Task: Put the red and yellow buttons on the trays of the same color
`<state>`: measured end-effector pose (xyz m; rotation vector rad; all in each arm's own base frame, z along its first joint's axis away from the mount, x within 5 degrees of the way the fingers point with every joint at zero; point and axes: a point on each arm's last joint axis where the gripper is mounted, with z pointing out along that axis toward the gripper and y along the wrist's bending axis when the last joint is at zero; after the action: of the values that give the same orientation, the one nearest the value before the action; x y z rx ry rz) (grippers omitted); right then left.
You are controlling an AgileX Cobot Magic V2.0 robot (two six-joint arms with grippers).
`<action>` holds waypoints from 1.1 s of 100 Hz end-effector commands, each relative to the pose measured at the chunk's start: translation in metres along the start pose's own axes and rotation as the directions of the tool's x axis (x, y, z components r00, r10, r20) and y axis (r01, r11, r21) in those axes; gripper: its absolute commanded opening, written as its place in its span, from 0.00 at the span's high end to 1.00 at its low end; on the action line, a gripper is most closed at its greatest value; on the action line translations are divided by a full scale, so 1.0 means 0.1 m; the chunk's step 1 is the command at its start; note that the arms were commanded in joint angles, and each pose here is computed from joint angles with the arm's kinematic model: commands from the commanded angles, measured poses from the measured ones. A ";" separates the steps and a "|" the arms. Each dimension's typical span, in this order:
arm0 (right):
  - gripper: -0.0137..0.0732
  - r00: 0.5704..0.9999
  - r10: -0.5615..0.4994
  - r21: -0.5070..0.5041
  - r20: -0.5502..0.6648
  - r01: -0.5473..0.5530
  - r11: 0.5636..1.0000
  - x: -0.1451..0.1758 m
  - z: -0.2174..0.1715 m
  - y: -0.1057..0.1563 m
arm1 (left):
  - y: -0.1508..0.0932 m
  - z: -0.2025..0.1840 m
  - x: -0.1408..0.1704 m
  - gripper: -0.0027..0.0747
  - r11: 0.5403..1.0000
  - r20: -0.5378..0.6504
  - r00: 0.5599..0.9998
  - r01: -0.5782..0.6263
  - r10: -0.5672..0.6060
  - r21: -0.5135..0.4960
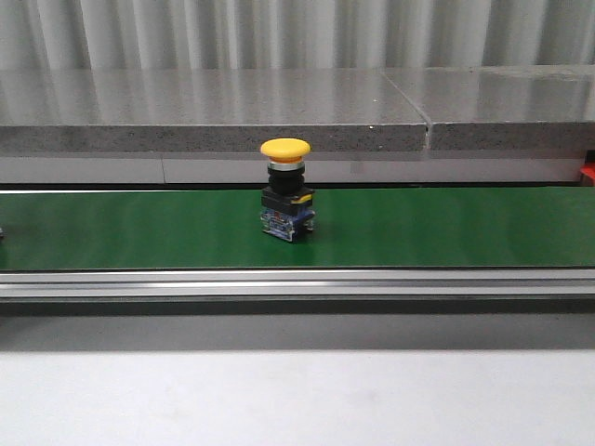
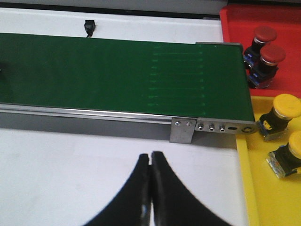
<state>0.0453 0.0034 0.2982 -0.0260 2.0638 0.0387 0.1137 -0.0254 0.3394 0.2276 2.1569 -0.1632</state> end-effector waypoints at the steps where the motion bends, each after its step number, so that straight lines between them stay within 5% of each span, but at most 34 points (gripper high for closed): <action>1: 0.92 0.996 -0.018 0.012 0.090 0.017 1.000 -0.13 -0.03 -0.01 | -0.02 -0.14 -0.01 0.99 1.000 0.113 0.994 0.005 -0.007 0.013; 30: 0.92 0.996 -0.017 0.012 0.093 0.016 1.000 -0.13 -0.03 -0.01 | -0.04 -0.31 0.32 0.99 1.000 0.158 0.987 0.000 -0.002 0.015; 75: 0.92 0.998 0.016 -0.054 0.063 -0.013 0.998 -0.37 0.01 0.04 | -0.04 -0.33 0.34 0.99 1.000 0.169 0.986 -0.002 0.000 0.014; 100: 0.91 0.995 -0.033 -0.115 -0.092 0.023 0.993 -0.67 0.24 0.11 | -0.04 -0.33 0.34 0.99 1.000 0.169 0.986 -0.002 0.000 0.014; 110: 0.81 0.985 -0.040 -0.138 -0.169 0.017 0.990 -0.78 0.37 0.14 | -0.04 -0.33 0.34 0.99 1.000 0.169 0.986 -0.002 0.000 0.014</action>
<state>0.0979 0.0157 0.3344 -0.1283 2.2459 0.1447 0.0641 -0.0171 0.3176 0.2255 2.0664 -0.1674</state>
